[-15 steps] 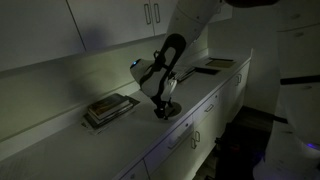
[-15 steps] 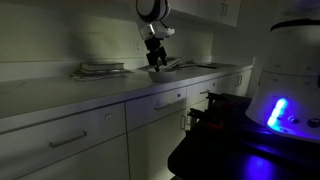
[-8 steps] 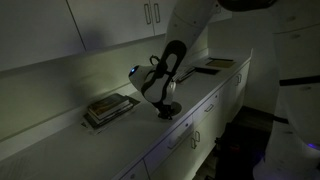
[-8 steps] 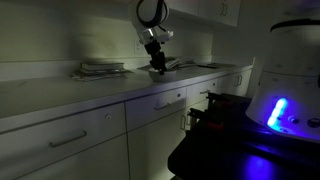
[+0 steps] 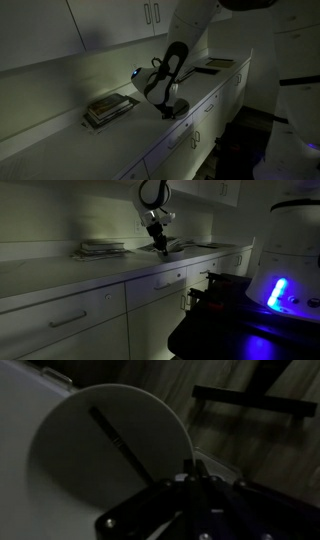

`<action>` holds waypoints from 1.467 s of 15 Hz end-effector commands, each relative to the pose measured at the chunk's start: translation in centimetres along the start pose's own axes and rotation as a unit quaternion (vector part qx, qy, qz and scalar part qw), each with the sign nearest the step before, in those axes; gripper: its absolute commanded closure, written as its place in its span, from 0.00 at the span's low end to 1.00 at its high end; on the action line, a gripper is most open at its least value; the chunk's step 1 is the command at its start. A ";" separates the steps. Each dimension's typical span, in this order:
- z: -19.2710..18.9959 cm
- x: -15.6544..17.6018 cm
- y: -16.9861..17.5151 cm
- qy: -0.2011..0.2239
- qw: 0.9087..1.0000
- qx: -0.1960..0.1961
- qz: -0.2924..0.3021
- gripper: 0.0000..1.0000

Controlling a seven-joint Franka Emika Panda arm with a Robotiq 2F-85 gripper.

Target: Move the white bowl to the left

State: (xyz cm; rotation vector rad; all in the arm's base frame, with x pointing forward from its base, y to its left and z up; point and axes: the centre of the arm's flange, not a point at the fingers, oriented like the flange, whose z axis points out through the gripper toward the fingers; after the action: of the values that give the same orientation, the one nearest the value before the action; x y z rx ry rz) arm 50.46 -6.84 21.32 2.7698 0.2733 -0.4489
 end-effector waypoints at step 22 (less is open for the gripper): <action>-12.1 14.2 0.0 0.005 0.991 0.131 -0.038 0.99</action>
State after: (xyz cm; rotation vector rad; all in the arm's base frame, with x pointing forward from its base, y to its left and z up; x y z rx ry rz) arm 64.09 -1.63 27.62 3.0400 0.3322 -0.4855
